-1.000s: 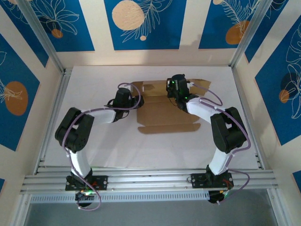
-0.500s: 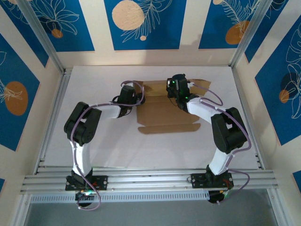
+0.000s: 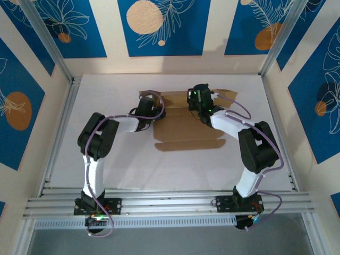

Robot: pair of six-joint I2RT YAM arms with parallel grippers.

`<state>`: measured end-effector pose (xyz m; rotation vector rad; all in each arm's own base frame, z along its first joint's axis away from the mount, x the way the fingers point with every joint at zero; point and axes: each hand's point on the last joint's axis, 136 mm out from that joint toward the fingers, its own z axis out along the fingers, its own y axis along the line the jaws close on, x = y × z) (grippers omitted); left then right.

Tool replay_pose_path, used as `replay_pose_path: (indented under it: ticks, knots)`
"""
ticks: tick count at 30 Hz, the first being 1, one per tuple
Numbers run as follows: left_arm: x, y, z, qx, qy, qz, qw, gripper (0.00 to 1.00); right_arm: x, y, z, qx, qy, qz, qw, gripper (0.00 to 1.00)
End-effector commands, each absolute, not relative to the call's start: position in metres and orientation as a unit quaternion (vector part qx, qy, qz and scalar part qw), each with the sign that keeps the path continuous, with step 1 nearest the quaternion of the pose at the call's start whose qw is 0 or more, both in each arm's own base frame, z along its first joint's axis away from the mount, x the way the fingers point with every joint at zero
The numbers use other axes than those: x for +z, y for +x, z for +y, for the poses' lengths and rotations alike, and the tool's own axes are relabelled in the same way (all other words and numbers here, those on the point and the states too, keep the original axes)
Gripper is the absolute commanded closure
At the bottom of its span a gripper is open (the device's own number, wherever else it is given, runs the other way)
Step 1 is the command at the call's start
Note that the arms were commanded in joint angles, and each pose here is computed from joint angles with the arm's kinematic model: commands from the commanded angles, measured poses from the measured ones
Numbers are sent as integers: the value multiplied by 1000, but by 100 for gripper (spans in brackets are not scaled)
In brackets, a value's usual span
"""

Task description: Fold the paper box

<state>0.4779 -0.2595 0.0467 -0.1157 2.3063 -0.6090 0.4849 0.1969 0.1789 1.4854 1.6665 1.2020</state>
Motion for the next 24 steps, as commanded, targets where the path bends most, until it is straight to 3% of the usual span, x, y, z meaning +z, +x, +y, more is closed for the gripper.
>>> replay_pose_path:
  ticks: [1, 6, 24]
  knots:
    - [71, 483, -287, -309, -31, 871, 381, 36, 184, 477, 209, 465, 559, 629, 274, 100]
    - [87, 483, -299, -341, -15, 854, 393, 37, 184, 478, 214, 469, 554, 632, 271, 100]
    - [67, 472, -345, -333, 49, 875, 349, 39, 169, 476, 239, 479, 536, 654, 238, 100]
